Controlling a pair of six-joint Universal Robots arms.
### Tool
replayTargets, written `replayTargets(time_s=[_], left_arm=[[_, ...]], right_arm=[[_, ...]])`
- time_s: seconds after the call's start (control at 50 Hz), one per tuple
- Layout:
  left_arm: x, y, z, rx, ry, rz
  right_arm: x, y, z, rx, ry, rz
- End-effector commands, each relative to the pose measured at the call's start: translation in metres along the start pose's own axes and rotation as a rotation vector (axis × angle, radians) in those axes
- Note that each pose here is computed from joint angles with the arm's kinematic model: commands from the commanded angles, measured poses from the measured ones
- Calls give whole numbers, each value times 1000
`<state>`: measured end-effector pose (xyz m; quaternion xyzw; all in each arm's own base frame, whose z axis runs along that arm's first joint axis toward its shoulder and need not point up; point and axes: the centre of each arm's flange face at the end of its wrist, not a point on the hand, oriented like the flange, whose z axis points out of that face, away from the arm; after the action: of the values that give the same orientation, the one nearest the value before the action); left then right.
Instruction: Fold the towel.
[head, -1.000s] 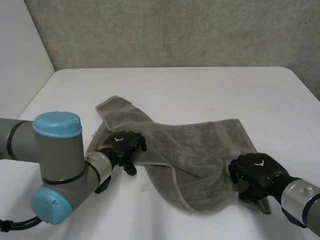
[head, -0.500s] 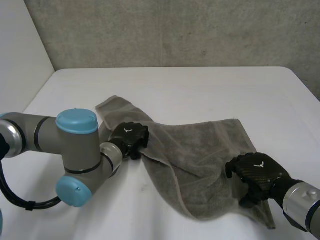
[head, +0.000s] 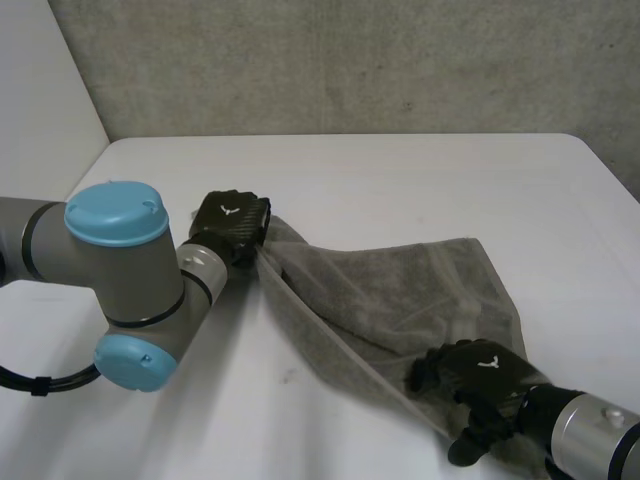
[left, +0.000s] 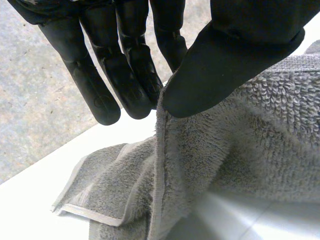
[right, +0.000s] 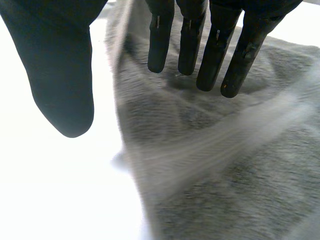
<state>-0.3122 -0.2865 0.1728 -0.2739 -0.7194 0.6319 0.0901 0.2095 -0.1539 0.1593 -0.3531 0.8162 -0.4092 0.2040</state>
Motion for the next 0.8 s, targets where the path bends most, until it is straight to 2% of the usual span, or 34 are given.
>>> replayTargets(time_s=[0.02, 0.24, 0.28, 0.3, 0.34, 0.4, 0.44, 0.58, 0.66, 0.7, 0.72, 0.76, 0.78, 0.8], left_arm=[[-2, 3, 4, -5, -5, -1], [-7, 8, 7, -19, -18, -5], [-9, 8, 7, -20, -23, -4], [-11, 7, 7, -21, -26, -5], [-12, 8, 6, -28, -27, -6], [-13, 9, 3, -46, -26, -7], [-13, 9, 1, -57, -24, -5], [-15, 0, -1, -58, -13, 32], [-18, -5, 8, -23, -24, 84], [-28, -20, 28, 81, -71, 153], [-28, -20, 28, 81, -71, 154], [-55, -51, 48, 264, -178, 198], [-55, -52, 48, 265, -179, 198], [-67, -72, 54, 383, -233, 206]], right_arm=[[-11, 8, 6, -16, -59, -7], [-2, 22, 32, -11, -7, -15], [11, 19, 39, 23, 84, -44], [12, 19, 39, 24, 85, -44], [30, 10, 42, 68, 216, -74], [38, 1, 41, 96, 269, -95], [48, -23, 35, 168, 352, -148], [57, -64, 32, 278, 394, -300], [74, -91, 48, 333, 432, -393], [83, -108, 55, 367, 465, -434], [83, -108, 56, 367, 465, -434], [95, -154, 63, 492, 542, -534], [95, -155, 63, 493, 542, -535], [101, -183, 58, 579, 609, -574]])
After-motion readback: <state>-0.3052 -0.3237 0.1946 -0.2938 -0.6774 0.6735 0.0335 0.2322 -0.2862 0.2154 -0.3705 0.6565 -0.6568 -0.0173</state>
